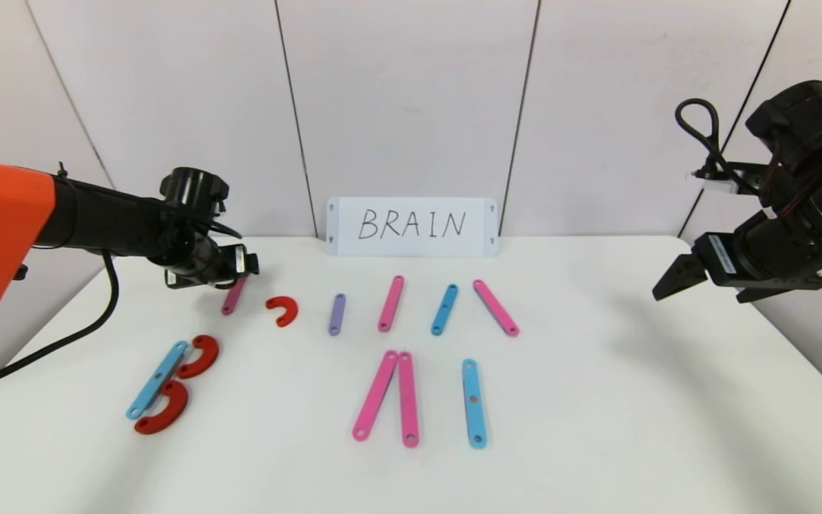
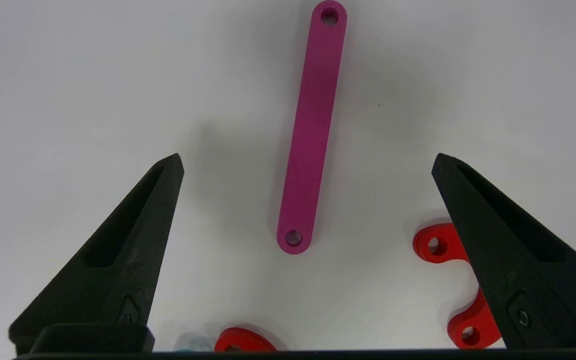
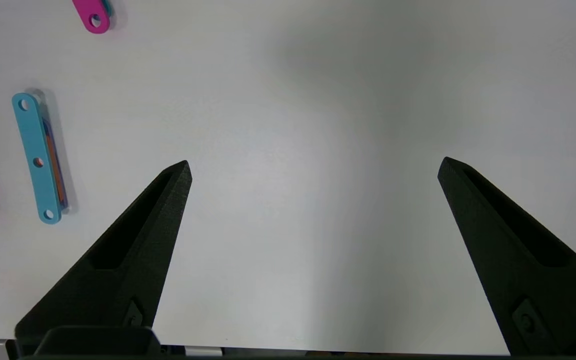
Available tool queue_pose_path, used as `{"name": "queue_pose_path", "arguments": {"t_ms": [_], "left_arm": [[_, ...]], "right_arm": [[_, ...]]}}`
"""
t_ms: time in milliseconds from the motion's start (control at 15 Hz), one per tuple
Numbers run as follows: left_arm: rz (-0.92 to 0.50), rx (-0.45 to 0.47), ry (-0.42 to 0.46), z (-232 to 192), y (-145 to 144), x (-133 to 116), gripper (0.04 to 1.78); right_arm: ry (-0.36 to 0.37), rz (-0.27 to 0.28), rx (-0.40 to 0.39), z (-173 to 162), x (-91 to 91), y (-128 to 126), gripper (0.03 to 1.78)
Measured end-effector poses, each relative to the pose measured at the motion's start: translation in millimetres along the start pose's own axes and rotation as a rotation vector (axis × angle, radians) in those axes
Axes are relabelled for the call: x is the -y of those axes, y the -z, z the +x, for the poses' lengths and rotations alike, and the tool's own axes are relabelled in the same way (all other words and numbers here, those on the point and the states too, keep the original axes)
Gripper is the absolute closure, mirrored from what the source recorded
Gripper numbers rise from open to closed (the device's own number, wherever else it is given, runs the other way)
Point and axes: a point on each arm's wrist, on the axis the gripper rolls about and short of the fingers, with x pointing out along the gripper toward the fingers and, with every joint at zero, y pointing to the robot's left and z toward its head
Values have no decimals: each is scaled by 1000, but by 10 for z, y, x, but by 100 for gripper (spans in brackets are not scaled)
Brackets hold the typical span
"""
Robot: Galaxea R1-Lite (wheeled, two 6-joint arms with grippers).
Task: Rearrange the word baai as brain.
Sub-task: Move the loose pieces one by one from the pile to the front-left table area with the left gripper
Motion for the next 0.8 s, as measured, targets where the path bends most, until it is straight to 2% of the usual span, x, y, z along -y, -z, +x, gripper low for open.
{"name": "queue_pose_path", "arguments": {"t_ms": [333, 800], "left_arm": [[14, -14, 17, 68, -5, -95, 8], [17, -7, 29, 139, 4, -97, 8]], "right_arm": [[0, -4, -4, 8, -13, 7, 9], [-2, -7, -7, 13, -21, 10, 9]]}}
